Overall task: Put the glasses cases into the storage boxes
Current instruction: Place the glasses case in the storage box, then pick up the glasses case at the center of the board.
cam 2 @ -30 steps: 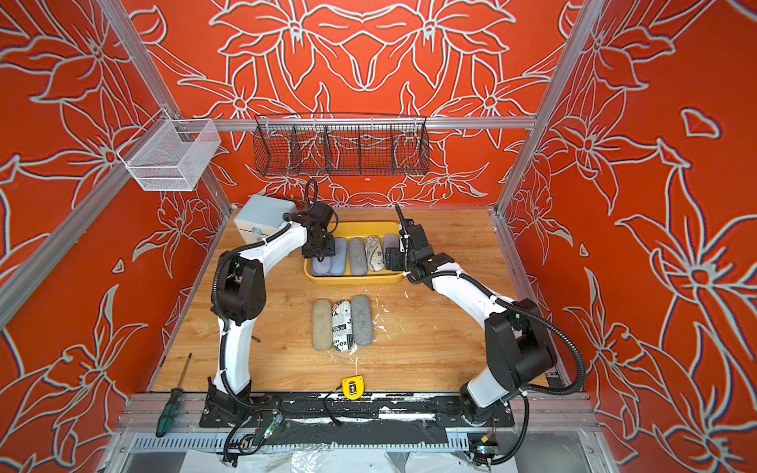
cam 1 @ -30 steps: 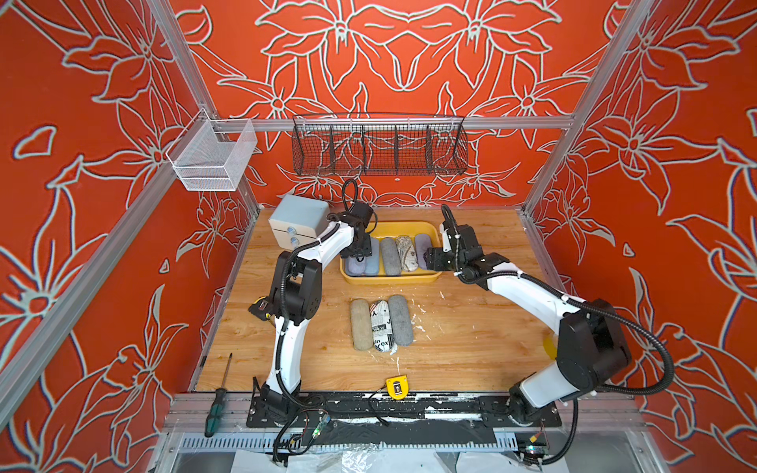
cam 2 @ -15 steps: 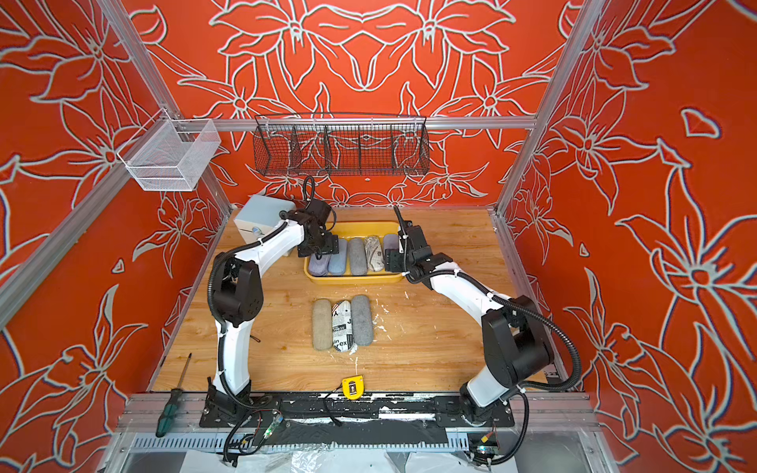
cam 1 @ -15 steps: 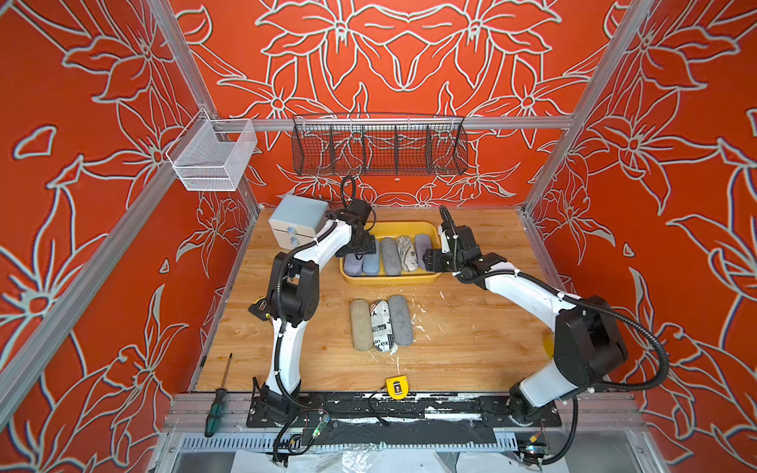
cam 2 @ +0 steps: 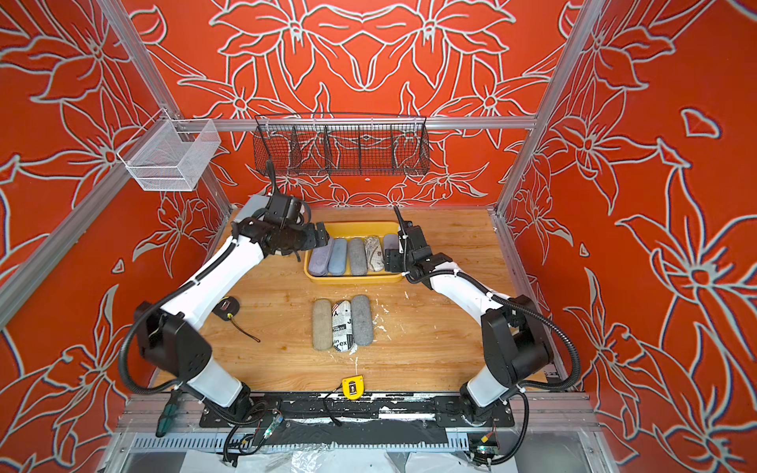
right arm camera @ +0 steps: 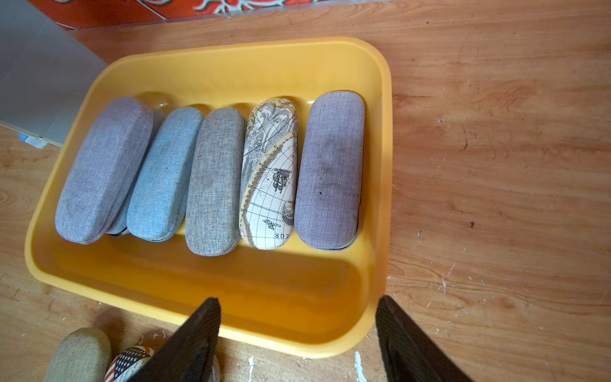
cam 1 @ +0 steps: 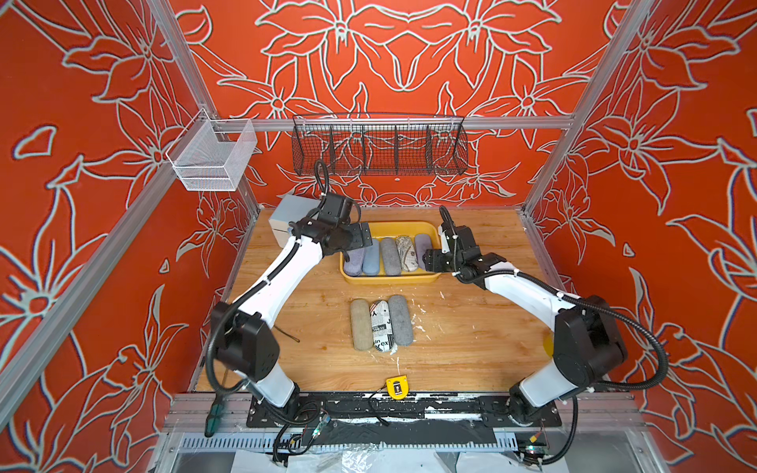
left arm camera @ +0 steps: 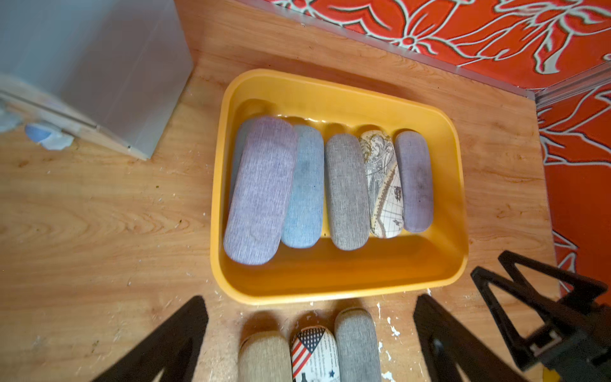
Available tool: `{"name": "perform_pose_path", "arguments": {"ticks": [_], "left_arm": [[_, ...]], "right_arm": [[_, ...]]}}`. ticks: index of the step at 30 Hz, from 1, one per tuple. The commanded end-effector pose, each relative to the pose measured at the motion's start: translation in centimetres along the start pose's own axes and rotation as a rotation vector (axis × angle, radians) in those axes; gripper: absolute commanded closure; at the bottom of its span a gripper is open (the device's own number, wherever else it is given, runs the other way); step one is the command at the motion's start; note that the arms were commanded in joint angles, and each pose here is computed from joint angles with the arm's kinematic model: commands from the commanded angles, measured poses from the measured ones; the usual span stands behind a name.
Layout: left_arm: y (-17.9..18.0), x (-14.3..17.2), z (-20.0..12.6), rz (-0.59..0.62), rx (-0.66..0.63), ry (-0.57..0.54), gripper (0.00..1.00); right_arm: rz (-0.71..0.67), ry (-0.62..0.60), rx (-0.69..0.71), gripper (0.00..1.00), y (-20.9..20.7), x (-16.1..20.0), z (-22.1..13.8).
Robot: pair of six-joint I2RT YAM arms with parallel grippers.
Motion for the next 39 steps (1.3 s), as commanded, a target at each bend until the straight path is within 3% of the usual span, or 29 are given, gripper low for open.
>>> {"name": "perform_pose_path", "arguments": {"ticks": [1, 6, 11, 14, 31, 39], "left_arm": [[0.2, 3.5, -0.6, -0.024, -0.035, 0.027, 0.01], [1.1, 9.5, -1.5, -0.060, -0.036, 0.089, 0.01], [2.3, 15.5, -0.2, -0.136, -0.037, 0.171, 0.01], [2.4, 17.4, 0.8, -0.155, -0.018, 0.218, 0.02], [0.9, 19.5, 5.3, -0.094, -0.021, 0.324, 0.05], [0.8, 19.7, 6.3, -0.079, -0.057, 0.357, 0.12]], "right_arm": [[0.017, 0.001, -0.016, 0.24, 0.3, -0.3, 0.2], [0.018, -0.001, -0.022, 0.24, 0.4, -0.4, 0.1], [0.017, -0.007, -0.010, 0.24, 0.3, -0.6, -0.1], [0.016, -0.005, -0.010, 0.24, 0.4, -0.7, -0.2], [0.019, -0.012, -0.001, 0.24, 0.0, -0.3, -1.4], [0.016, -0.007, 0.000, 0.24, 0.0, -0.3, -1.2]]}}
Point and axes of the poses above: each gripper's point midway between its finger pads, its own z axis out along the fingers, its own y axis along the line the jaws close on, x = y × z, the point moved 7 cm from there along -z, back along the fingers, and after that the axes turned 10 degrees about z, right-handed, at the moved point
